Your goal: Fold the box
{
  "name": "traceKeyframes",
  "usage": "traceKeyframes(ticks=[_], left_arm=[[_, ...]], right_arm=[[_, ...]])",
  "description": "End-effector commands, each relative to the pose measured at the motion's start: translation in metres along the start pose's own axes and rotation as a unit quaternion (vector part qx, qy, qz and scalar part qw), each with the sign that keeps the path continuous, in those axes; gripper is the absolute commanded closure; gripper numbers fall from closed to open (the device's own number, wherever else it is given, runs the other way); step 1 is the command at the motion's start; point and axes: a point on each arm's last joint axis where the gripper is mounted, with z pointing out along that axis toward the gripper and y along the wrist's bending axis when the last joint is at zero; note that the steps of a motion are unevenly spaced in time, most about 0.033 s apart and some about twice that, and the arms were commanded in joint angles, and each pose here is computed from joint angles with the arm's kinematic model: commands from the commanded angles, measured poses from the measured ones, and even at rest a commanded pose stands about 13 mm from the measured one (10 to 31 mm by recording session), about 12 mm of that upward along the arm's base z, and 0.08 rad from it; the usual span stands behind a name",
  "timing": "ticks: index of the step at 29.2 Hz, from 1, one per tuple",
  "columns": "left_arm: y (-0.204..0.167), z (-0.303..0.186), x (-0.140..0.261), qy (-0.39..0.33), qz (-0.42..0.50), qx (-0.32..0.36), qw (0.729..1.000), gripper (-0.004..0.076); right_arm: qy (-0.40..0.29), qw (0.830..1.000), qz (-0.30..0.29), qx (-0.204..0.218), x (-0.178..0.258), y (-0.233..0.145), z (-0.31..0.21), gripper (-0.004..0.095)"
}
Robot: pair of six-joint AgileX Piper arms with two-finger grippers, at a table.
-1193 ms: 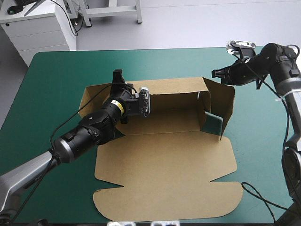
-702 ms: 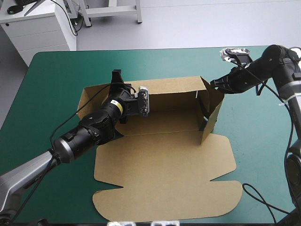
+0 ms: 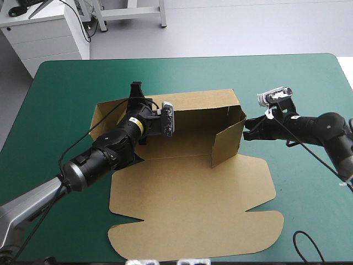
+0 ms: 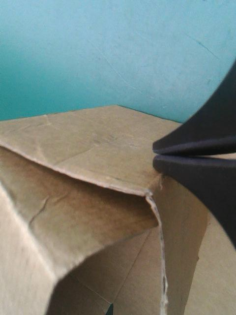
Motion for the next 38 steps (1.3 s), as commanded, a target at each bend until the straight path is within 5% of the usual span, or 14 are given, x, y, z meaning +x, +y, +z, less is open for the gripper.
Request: traceKeyframes(ticks=[1, 19, 25, 28, 35, 38], left_arm=[[0.017, -0.013, 0.0, -0.013, 0.002, -0.03, 0.999, 0.0731], [0.008, -0.013, -0.001, -0.015, 0.019, 0.017, 1.0, 0.0731], [0.008, -0.013, -0.001, -0.015, 0.019, 0.017, 1.0, 0.0731], [0.008, -0.013, -0.001, -0.015, 0.019, 0.017, 1.0, 0.0731], [0.008, -0.013, -0.001, -0.015, 0.019, 0.017, 1.0, 0.0731], [0.008, -0.013, -0.001, -0.015, 0.018, 0.018, 1.0, 0.0731]], right_arm=[[-0.096, 0.994, -0.05, 0.024, -0.004, 0.011, -0.019, 0.0926], [-0.094, 0.994, -0.059, 0.013, 0.001, 0.012, -0.016, 0.0926], [-0.071, 0.991, -0.113, -0.021, 0.005, 0.018, -0.014, 0.0908], [-0.062, 0.99, -0.121, -0.028, 0.007, 0.017, -0.01, 0.0826], [-0.047, 0.989, -0.135, -0.047, 0.011, 0.018, -0.005, 0.0366], [-0.05, 0.987, -0.147, -0.049, 0.01, 0.018, -0.005, 0.0277]])
